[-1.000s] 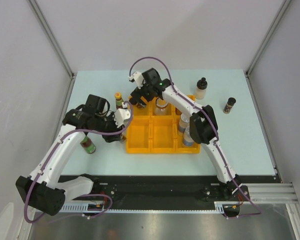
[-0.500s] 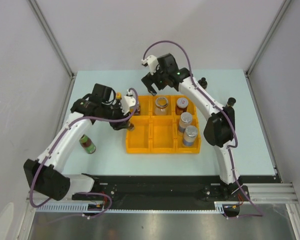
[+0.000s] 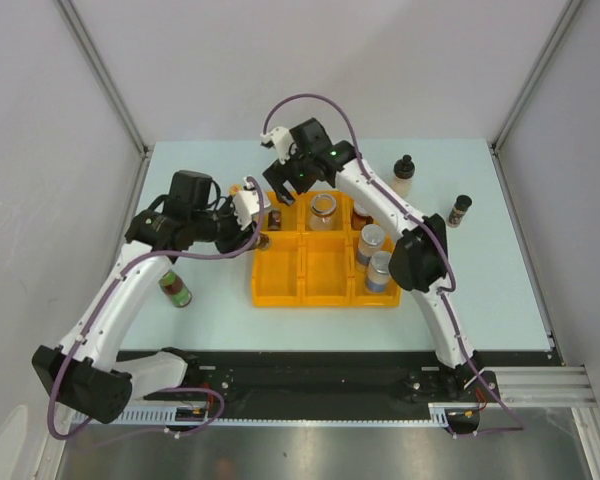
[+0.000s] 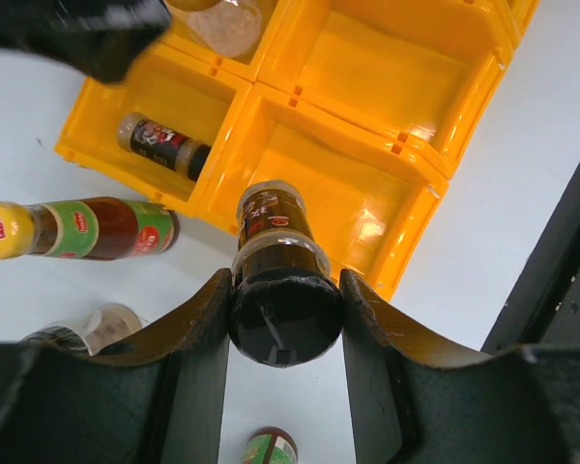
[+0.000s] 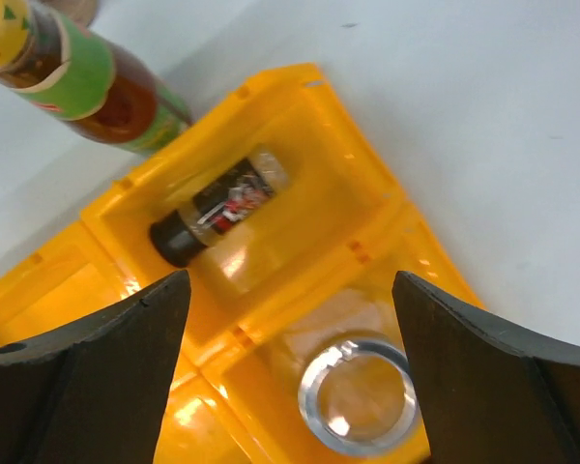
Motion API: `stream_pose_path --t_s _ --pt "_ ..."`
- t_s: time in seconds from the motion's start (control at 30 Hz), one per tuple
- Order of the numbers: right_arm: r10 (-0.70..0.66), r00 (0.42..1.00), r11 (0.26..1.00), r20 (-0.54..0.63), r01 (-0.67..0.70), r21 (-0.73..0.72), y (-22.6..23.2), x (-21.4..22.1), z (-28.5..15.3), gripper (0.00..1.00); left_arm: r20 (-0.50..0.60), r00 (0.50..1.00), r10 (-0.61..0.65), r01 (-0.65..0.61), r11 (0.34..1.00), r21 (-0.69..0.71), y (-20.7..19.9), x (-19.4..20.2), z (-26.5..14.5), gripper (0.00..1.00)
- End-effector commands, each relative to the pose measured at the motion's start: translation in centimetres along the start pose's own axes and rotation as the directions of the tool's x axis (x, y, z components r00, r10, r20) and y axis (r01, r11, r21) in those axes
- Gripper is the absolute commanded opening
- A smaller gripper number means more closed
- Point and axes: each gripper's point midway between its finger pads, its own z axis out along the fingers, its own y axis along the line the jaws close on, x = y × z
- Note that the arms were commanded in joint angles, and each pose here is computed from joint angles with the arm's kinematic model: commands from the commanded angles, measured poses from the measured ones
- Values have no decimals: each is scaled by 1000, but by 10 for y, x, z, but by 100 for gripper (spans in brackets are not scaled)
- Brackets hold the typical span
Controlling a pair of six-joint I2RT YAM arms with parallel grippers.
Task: Organize the condiment bottles
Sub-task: Pick up the bottle from the storage box.
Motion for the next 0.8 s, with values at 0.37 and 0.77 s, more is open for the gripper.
stream_pose_path --t_s 0.37,0.77 --pt "123 982 971 -147 -150 -188 78 46 62 79 84 996 33 -27 997 -74 -11 -9 -27 0" --pt "164 960 968 -227 -201 -152 81 82 93 75 109 993 37 -30 997 -66 -17 -8 -27 0"
